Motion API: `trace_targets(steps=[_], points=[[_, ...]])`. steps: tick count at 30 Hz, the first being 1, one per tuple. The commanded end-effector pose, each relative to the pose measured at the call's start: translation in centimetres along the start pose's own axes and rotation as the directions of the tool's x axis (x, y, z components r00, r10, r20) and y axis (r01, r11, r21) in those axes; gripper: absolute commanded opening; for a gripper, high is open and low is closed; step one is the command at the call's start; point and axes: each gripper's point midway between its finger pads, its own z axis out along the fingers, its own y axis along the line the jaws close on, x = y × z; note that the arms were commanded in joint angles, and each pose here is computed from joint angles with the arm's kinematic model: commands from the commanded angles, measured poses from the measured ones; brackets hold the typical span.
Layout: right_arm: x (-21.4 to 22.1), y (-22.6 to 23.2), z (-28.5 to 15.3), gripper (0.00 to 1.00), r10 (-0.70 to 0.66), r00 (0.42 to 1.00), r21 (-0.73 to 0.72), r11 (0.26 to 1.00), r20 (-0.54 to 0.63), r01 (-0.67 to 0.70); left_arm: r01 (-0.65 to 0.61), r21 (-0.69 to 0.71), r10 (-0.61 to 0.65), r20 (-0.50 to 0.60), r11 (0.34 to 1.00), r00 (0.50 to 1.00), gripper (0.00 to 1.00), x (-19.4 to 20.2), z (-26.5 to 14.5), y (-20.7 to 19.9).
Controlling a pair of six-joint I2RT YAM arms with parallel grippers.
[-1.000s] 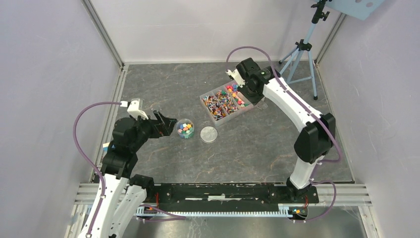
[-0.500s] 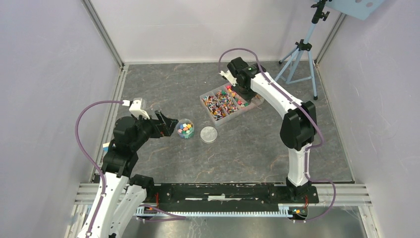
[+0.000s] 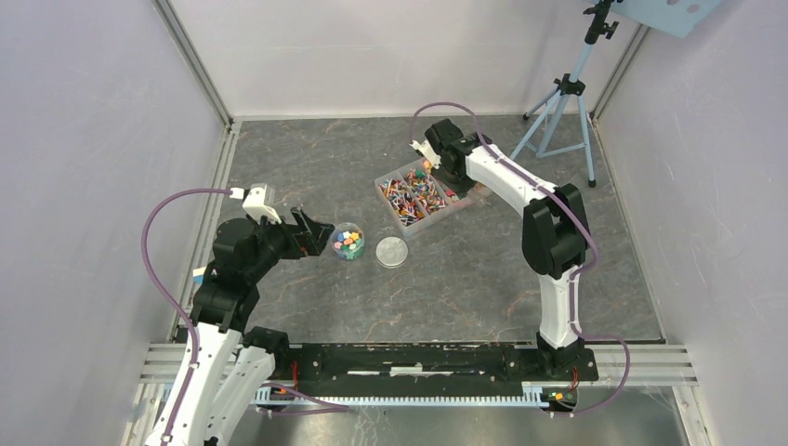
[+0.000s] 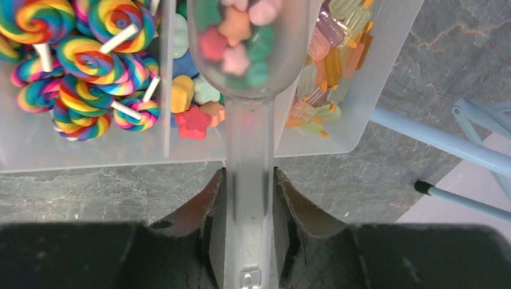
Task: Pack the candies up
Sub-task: Scoop the fake candies from the storage box.
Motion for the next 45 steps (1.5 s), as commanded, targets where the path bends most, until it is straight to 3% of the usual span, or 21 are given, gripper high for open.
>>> trace_targets(steps=[1,20,31,39,45], points=[[-1.1,0.2,0.3,0.0,0.046,0.993,-0.012,0.999,0.109,-0.045,-0.066,0.01,0.066,0.043,0.998,0.997,1.0,-1.4,-0.4,-0.4],[0.4,0.7,2.2,0.0,0.181,0.946,-0.121,0.981,0.268,-0.153,-0.064,-0.032,0.066,0.052,0.997,0.996,1.0,-1.6,-0.5,0.3],[-1.7,-0.7,-3.6,0.0,0.182,0.904,-0.161,0.979,0.387,-0.128,-0.028,-0.123,0.033,0.04,0.992,0.999,0.98,-1.2,0.1,2.1],[-2.2,0.6,-8.2,0.0,0.226,0.863,-0.268,0.957,0.452,-0.111,0.037,-0.214,-0.03,0.038,0.976,0.999,0.91,-1.7,0.0,3.2],[-2.2,2.7,-11.8,0.0,0.136,0.873,-0.242,0.97,0.468,-0.022,0.146,-0.183,-0.135,0.069,0.972,0.988,0.92,-2.0,0.3,2.3]])
